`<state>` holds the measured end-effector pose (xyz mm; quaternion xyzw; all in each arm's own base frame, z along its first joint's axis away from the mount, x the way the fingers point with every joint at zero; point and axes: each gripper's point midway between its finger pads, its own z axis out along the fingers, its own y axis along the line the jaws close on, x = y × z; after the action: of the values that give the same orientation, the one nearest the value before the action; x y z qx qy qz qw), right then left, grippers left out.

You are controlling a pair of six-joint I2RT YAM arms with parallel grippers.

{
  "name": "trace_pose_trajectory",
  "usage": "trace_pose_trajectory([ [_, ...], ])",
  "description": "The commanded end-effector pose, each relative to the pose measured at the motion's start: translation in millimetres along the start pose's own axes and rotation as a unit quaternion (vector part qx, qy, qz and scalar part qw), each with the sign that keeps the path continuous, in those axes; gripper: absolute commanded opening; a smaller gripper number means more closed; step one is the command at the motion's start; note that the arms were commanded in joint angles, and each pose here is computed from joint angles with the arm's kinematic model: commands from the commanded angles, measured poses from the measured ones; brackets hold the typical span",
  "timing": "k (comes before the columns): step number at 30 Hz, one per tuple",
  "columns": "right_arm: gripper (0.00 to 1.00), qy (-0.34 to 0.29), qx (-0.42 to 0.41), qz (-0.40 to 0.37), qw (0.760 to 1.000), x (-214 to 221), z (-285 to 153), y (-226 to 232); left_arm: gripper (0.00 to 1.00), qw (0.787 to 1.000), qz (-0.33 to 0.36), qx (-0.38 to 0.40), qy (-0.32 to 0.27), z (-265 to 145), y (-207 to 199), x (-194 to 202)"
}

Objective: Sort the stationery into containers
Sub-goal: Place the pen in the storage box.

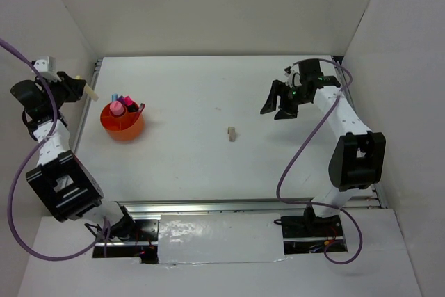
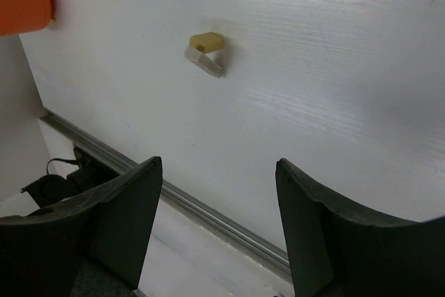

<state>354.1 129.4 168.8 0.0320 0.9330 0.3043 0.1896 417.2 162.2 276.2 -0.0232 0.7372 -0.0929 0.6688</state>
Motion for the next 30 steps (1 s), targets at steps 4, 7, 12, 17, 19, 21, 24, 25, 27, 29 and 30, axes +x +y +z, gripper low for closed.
trace_pose_trajectory([
  [4,0.73,-0.025,-0.008,-0.026,0.999,-7,1,5,0.0,0.999,0.051,0.016,-0.001,4,12,-7],
  [7,0.73,-0.019,-0.005,-0.024,1.0,-4,4,1,0.0,0.999,0.044,0.023,0.018,8,14,6],
  [12,0.73,-0.019,-0.002,-0.025,1.0,0,5,-3,0.0,0.997,0.05,0.035,0.043,15,13,22],
  [17,0.73,-0.015,-0.001,-0.021,1.0,1,6,-5,0.0,0.996,0.043,0.044,0.066,20,11,39],
  [19,0.73,-0.012,-0.002,-0.02,1.0,1,7,-6,0.0,0.995,0.042,0.05,0.072,23,7,44],
  [21,0.73,-0.013,-0.001,-0.018,1.0,1,7,-7,0.0,0.994,0.042,0.058,0.084,25,1,50],
  [24,0.73,-0.01,-0.002,-0.016,1.0,3,9,-8,0.0,0.993,0.047,0.065,0.09,28,-5,54],
  [25,0.73,-0.009,-0.002,-0.017,1.0,3,10,-8,0.0,0.992,0.046,0.066,0.092,29,-8,56],
  [27,0.73,-0.008,-0.002,-0.017,1.0,4,10,-8,0.0,0.992,0.05,0.066,0.094,30,-8,59],
  [29,0.73,-0.008,-0.001,-0.017,1.0,4,10,-8,0.0,0.991,0.053,0.068,0.1,32,-9,63],
  [30,0.73,-0.01,0.0,-0.018,1.0,3,10,-9,0.0,0.991,0.053,0.066,0.105,34,-8,67],
])
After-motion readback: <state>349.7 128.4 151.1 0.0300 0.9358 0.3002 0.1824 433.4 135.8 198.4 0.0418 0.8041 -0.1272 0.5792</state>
